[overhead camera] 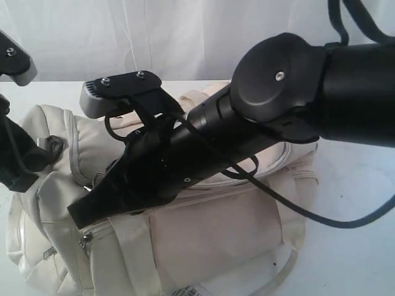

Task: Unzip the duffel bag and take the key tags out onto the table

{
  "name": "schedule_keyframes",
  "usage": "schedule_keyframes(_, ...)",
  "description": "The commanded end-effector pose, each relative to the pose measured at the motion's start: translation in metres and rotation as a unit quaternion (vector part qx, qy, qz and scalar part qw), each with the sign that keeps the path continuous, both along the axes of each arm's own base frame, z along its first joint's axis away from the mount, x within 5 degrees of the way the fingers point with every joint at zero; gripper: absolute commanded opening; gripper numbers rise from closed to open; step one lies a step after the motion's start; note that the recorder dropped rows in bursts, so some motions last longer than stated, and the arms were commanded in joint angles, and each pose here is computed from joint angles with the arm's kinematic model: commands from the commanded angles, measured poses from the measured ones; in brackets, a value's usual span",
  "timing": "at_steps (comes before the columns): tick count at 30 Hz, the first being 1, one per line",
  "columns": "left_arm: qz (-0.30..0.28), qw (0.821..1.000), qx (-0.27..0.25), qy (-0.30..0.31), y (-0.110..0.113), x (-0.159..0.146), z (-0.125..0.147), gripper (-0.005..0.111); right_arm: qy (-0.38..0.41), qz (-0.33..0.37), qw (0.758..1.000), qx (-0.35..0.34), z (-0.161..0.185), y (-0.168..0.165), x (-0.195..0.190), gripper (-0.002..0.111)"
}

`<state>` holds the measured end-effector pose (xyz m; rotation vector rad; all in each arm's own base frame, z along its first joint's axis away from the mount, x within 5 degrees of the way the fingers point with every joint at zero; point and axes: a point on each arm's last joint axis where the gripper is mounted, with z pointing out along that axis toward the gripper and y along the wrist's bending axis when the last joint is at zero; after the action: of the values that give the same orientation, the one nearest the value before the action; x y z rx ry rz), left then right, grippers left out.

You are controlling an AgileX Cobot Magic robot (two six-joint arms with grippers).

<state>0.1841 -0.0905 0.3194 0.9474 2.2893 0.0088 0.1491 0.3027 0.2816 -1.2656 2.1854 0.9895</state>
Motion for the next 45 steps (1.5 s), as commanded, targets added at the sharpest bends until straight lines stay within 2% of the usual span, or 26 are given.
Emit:
schedule_keyframes(1, 0.017, 1.0, 0.019, 0.013, 0.007, -0.004, -0.002, 0.059, 0.002, 0.003, 1.0, 0.007, 0.0, 0.009, 0.0, 0.0)
schedule_keyframes(4, 0.035, 0.999, 0.03, -0.001, 0.013, -0.007, 0.003, 0.058, 0.001, 0.003, 1.0, 0.008, 0.0, 0.012, 0.002, 0.0)
schedule_keyframes(6, 0.053, 0.998, 0.028, -0.017, 0.018, -0.01, 0.008, 0.054, -0.001, 0.003, 1.0, 0.01, 0.002, 0.014, 0.003, 0.0)
schedule_keyframes(13, 0.084, 0.994, 0.012, -0.064, 0.03, -0.024, 0.024, 0.01, -0.023, -0.006, 0.999, 0.04, 0.018, 0.02, 0.009, 0.0)
schedule_keyframes(16, 0.084, 0.994, 0.007, -0.072, 0.032, -0.027, 0.027, 0.0, -0.035, -0.017, 0.998, 0.053, 0.024, 0.022, 0.012, 0.0)
schedule_keyframes(21, 0.084, 0.994, 0.005, -0.071, 0.031, -0.027, 0.027, 0.0, -0.048, -0.038, 0.996, 0.063, 0.023, 0.025, 0.018, 0.0)
schedule_keyframes(27, 0.084, 0.994, 0.005, -0.071, 0.031, -0.027, 0.027, 0.0, -0.04, -0.036, 0.997, 0.052, 0.011, 0.039, 0.026, 0.0)
schedule_keyframes(35, 0.085, 0.994, 0.003, -0.07, 0.031, -0.027, 0.027, 0.0, -0.052, -0.042, 0.996, 0.062, 0.011, 0.058, 0.039, 0.0)
schedule_keyframes(45, 0.086, 0.994, 0.002, -0.07, 0.031, -0.027, 0.027, 0.0, -0.077, -0.067, 0.992, 0.076, 0.011, 0.06, 0.047, 0.0)
